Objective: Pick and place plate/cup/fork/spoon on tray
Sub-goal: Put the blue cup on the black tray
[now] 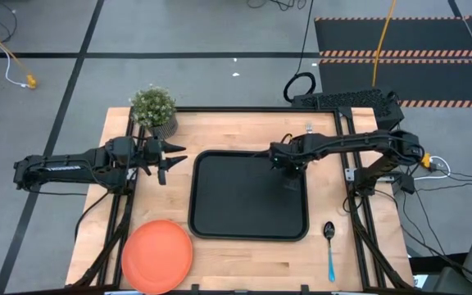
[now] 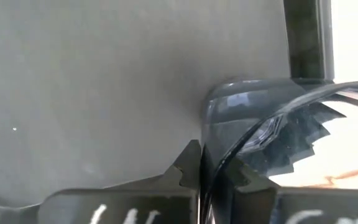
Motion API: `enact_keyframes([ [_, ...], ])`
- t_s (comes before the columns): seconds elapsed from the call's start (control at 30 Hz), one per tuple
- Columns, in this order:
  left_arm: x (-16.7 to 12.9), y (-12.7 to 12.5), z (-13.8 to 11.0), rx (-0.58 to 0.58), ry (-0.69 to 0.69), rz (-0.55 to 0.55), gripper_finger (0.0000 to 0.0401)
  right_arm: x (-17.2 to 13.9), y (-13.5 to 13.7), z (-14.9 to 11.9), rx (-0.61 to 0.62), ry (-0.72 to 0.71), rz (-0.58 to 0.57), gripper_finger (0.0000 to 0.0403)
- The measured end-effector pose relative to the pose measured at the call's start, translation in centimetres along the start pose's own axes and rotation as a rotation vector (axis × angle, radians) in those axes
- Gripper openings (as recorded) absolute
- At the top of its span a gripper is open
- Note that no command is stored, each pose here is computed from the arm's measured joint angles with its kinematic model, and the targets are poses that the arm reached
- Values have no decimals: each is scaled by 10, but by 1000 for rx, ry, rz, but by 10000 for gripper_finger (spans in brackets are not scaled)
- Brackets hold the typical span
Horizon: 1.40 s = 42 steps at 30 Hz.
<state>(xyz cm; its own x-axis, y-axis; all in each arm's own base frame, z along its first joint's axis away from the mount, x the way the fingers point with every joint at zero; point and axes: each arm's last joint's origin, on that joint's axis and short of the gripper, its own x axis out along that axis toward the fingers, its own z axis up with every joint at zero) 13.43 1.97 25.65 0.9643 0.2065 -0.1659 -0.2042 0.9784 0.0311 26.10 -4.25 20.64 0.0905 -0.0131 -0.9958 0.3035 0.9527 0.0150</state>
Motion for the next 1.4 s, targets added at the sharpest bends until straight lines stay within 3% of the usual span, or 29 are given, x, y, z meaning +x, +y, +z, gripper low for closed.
enact_keyframes([
  [0.23, 0, 0, 0, 7, 1, 9, 136, -1, -4, 8, -17, -69, 10, 0],
  [0.73, 0, 0, 0, 5, 2, 9, 136, 0, -16, 11, -26, -72, 29, 0],
  [1.4, 0, 1, -1, 6, 8, 18, 136, -6, -7, 5, -1, 19, 57, 10],
])
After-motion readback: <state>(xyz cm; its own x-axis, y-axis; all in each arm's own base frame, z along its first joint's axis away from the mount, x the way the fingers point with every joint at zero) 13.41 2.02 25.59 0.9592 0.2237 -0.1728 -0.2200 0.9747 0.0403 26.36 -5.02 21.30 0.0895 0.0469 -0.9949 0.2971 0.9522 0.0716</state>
